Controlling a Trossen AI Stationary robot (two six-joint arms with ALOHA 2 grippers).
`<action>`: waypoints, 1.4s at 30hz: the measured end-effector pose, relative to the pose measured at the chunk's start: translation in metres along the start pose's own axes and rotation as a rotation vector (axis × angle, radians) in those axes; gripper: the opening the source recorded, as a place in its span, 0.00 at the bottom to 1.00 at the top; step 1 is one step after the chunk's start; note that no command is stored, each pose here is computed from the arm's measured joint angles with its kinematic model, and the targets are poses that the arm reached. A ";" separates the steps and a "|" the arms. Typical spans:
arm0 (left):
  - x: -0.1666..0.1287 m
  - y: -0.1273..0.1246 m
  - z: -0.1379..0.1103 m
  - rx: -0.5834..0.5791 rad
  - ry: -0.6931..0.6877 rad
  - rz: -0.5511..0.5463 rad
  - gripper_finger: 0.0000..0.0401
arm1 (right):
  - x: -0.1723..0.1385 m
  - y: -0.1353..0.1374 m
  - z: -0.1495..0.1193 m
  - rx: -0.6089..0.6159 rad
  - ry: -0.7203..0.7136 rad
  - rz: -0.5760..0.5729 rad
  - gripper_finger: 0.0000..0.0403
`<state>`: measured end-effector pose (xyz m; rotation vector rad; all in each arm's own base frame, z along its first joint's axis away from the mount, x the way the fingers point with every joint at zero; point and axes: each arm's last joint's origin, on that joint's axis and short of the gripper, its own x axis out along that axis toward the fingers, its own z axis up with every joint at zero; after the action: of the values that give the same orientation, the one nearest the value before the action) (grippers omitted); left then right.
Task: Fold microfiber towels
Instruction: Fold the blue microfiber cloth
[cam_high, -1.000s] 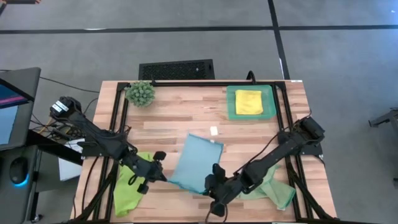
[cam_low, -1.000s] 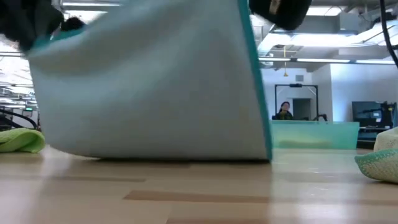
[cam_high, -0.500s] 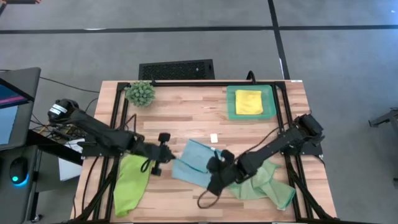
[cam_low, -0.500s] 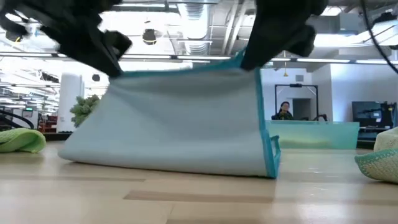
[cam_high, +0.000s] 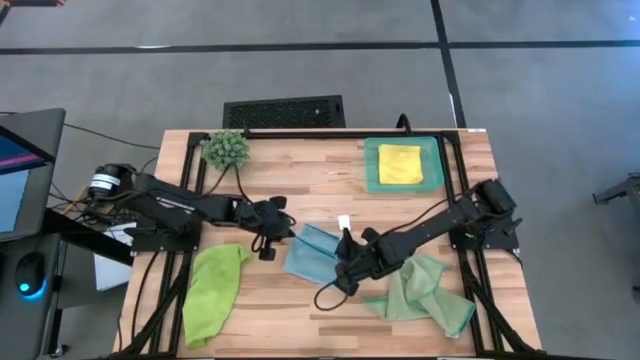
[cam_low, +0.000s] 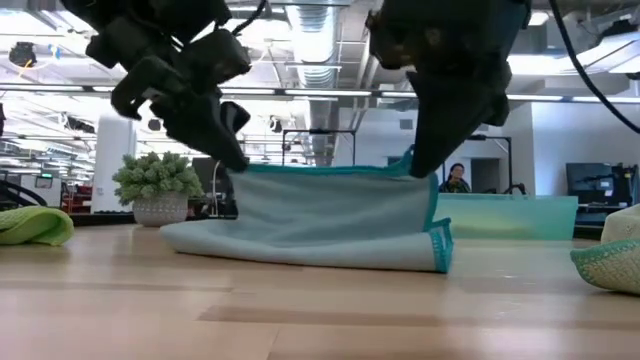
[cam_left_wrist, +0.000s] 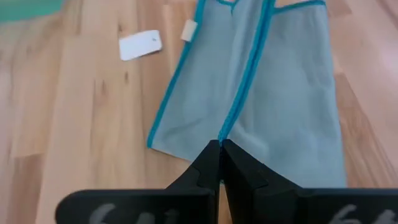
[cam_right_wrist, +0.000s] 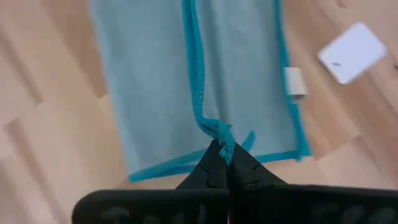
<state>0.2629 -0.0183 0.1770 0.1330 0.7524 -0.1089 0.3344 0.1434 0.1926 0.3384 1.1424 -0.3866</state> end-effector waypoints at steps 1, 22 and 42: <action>0.001 -0.001 0.000 0.007 -0.003 -0.002 0.00 | -0.001 0.003 -0.001 -0.009 -0.005 0.010 0.00; -0.052 0.136 0.059 -0.029 -0.142 0.373 0.00 | -0.053 -0.152 0.103 -0.313 -0.276 -0.338 0.00; -0.157 0.196 0.095 -0.121 -0.077 0.437 0.00 | -0.148 -0.223 0.153 -0.520 -0.425 -0.196 0.00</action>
<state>0.2417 0.1681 0.3699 0.1746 0.6362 0.3451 0.3011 -0.1047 0.3735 -0.3041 0.8186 -0.2994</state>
